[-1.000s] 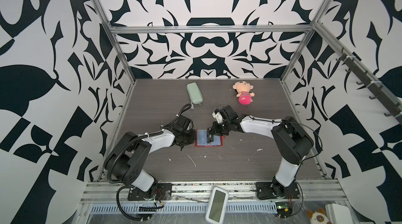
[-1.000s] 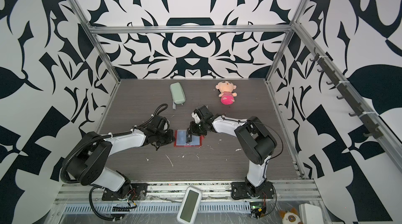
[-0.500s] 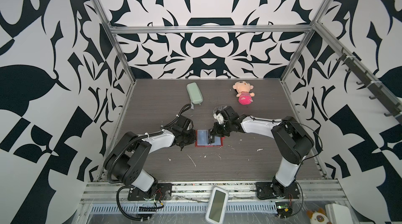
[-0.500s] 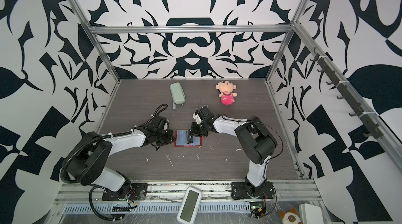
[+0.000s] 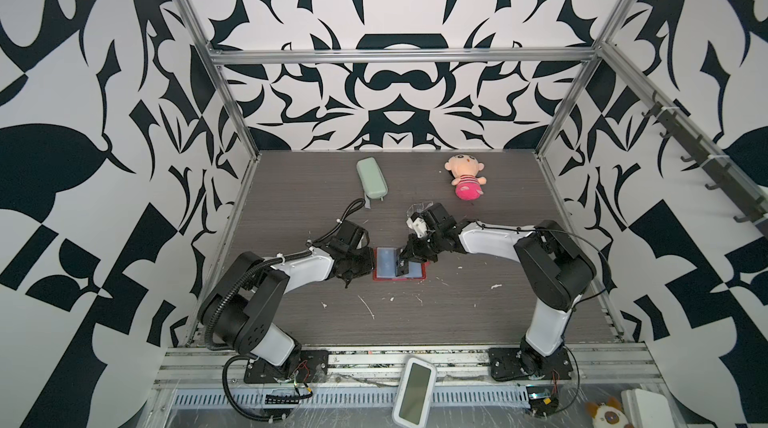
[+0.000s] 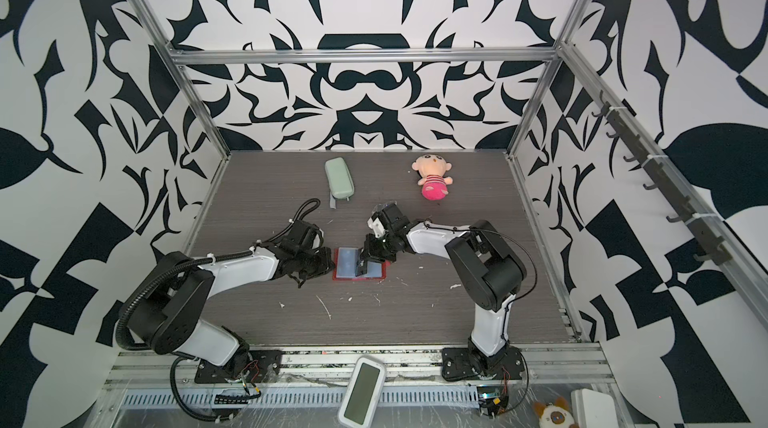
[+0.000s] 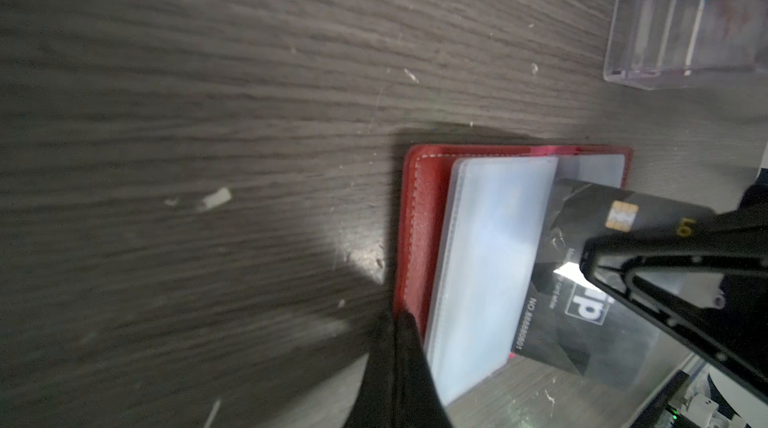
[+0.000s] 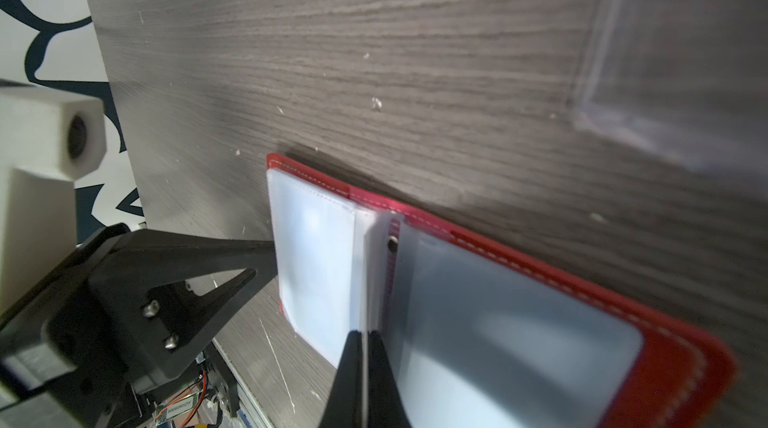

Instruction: Put the credit cards into the card holder

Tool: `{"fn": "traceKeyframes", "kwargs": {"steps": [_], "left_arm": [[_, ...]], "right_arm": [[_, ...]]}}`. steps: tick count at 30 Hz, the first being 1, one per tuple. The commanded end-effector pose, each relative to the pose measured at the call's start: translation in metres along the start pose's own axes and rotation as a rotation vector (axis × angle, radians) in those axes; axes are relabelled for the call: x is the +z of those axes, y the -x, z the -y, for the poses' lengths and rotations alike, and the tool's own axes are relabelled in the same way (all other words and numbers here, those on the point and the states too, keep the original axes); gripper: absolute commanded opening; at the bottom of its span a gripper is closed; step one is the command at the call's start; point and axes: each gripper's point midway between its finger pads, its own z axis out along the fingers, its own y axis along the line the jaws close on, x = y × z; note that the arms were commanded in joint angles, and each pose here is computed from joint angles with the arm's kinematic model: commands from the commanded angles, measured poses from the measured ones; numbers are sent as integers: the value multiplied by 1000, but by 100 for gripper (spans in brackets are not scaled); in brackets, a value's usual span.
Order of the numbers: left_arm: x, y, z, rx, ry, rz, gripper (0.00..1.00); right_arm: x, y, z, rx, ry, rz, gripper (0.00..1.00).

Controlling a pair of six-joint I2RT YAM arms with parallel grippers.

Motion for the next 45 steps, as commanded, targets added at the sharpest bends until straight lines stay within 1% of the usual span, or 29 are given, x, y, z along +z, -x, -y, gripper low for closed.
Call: {"fn": "traceKeyframes", "kwargs": {"steps": [1,16,24,33,38,45], "left_arm": [[8,-28,-33,-43,107,-91,0],[9,-29,-36,-43,116,-95,0],[9,-31,-38,-45,126,-99,0],[10,-32,-40,-48,137,-105,0],[11,-32,-42,-49,145,-105,0],[10,-32,-44,-54,150,-99,0]], "right_arm": [[1,1,-2,4,25,-2,0],[8,5,-14,6,95,-15,0],[12,5,-7,11,90,1,0],[20,-1,2,20,99,-15,1],[14,1,3,0,60,5,18],[0,4,5,-58,-75,26,34]]}}
